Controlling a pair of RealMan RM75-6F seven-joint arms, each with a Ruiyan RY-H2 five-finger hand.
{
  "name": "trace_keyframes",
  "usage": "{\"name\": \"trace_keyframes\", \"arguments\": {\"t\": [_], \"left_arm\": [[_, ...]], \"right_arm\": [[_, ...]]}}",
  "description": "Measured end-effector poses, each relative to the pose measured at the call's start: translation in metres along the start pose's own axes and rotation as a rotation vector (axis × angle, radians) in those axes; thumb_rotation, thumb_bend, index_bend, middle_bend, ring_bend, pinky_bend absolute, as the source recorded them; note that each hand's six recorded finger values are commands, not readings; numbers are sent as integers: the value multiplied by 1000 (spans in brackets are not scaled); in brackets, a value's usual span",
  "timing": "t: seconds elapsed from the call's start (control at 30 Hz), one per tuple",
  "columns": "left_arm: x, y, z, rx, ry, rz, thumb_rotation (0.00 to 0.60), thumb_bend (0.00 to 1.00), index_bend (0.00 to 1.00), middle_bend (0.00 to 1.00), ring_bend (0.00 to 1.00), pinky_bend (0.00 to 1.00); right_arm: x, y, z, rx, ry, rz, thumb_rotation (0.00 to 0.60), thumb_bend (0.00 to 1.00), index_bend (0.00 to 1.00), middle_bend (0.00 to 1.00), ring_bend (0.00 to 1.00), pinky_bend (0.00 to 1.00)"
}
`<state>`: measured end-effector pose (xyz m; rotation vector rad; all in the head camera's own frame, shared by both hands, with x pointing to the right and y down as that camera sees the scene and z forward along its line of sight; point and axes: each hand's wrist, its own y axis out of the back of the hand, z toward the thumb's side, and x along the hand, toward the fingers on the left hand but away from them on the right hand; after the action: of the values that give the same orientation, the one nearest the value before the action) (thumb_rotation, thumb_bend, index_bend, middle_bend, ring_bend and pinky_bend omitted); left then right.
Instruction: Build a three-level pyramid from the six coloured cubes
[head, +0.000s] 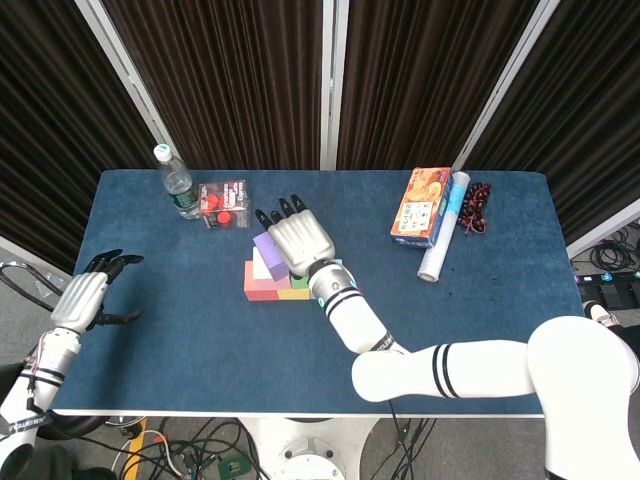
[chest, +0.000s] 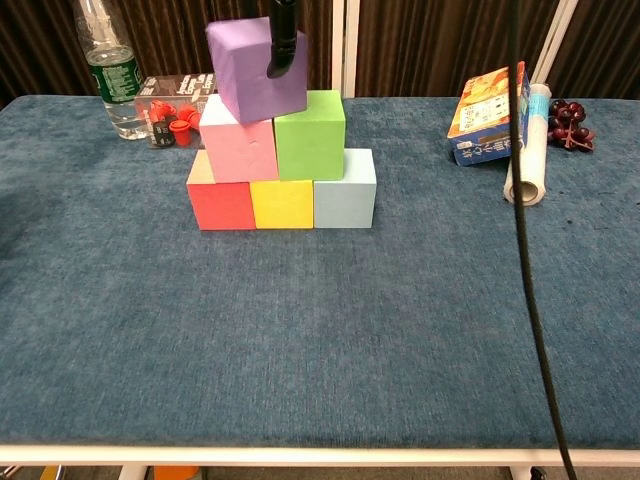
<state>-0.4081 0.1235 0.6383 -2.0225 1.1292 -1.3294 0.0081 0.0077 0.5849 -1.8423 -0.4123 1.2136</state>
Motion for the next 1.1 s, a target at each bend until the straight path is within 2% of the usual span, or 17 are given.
{"name": "trace_keyframes", "arguments": {"t": [0.23,0.6,0.8,1.1], "left_arm": [[1,1,1,-1,2,3,600,171,181,182,54,70],[1,3,3,-2,13,4,600,170,180,179,54,71],[0,3,1,-13,20,3,600,171,180,177,54,71],[0,3,0,-20,21,6,600,170,180,173,54,71]], "right_arm": [[4,0,-13,-36,32,0,600,35,0,107,0,0],[-15,-2,-24,-35,89,40,600,37,0,167,0,0],[-21,-1,-25,-24,123,42,600,96,0,232,0,0],[-26,-2,-26,-7,125,10,600,152,0,363,0,0]]}}
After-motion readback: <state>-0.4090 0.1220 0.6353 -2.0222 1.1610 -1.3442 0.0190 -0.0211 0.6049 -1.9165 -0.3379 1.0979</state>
